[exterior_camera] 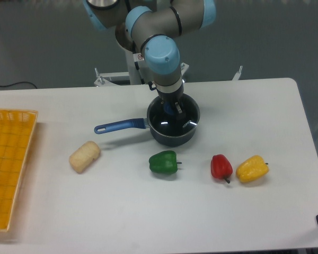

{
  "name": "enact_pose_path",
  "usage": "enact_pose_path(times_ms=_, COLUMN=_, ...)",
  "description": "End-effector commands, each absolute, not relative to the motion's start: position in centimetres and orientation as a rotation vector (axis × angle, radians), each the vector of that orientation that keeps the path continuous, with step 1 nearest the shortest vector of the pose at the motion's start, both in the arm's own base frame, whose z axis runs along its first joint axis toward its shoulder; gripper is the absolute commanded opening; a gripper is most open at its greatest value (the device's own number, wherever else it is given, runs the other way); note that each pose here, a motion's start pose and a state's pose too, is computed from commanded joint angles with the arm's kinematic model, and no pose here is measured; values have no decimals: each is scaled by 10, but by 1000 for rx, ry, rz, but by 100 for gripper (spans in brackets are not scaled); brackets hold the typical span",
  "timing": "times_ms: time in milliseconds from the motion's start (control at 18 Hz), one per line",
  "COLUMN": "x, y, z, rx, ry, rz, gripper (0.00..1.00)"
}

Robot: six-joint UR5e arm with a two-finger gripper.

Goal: Open the lid
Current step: 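Lift the glass lid by its knob up off the saucepan rim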

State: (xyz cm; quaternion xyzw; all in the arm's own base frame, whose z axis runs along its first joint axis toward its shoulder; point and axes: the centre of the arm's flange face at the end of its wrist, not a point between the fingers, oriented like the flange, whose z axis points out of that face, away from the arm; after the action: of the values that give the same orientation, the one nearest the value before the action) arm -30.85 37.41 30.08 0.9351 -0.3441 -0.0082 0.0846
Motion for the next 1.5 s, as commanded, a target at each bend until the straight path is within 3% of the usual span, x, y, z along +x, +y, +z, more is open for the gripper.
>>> enact_pose_path(times_ms=333, x=-329, y=388, z=340, rx=2794, ry=-1013, rz=25, gripper=60)
enact_pose_path(times_ms=556, x=-339, y=391, z=355, rx=2828, ry=-970, rz=-19, gripper=58)
enact_pose_path(times_ms=833, x=-366, y=410, z=359, rx=2894, ry=-889, rz=-33, gripper=52)
enact_pose_path(times_ms=1500, x=-389, y=435, z=375, rx=2963, ry=-823, rz=-87, gripper=52)
